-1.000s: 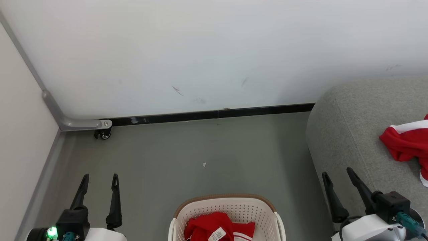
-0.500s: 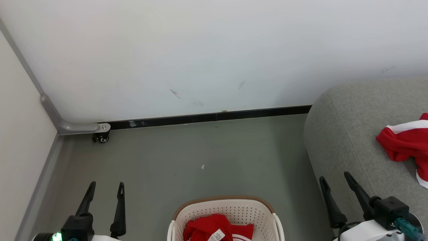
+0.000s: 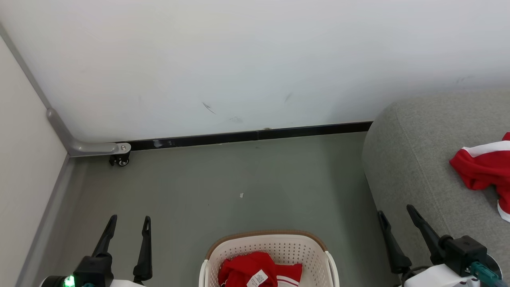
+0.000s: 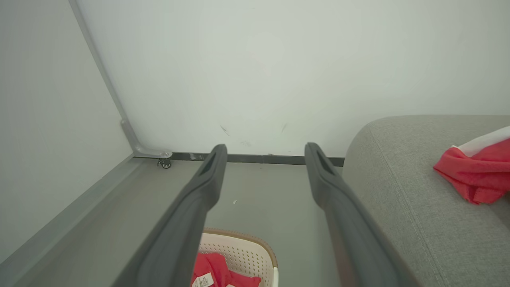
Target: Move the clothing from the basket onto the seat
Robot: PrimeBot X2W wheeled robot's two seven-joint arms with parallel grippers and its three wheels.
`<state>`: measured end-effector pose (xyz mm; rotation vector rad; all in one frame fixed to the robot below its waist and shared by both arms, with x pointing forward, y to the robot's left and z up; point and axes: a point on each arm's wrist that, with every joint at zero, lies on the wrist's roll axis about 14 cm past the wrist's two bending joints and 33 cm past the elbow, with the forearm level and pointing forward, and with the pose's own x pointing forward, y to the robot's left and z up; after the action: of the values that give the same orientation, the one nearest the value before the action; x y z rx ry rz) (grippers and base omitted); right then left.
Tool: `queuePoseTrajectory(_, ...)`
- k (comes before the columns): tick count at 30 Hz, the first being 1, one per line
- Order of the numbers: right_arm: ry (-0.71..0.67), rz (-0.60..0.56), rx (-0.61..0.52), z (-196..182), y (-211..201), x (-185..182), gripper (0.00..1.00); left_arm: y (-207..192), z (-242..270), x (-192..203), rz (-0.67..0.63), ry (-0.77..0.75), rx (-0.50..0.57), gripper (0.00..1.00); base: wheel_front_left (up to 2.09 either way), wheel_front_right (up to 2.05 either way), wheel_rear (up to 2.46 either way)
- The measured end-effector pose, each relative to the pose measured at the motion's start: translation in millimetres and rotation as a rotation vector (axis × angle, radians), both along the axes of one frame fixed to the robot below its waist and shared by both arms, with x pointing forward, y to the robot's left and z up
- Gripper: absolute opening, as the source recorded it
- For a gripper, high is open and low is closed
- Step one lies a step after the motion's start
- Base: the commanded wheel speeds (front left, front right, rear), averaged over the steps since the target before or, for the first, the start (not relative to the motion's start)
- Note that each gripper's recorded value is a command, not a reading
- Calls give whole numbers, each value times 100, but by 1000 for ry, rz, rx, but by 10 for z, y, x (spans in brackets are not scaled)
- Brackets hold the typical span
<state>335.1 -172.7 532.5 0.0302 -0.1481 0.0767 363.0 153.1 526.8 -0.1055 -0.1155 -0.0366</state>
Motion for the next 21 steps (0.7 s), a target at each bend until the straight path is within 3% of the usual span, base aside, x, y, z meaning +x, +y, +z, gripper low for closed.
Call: queuePoseTrajectory(21,-14,-31,2,58,-102,63,100,-229,-174,213,-114,42,65,100,0,0,0)
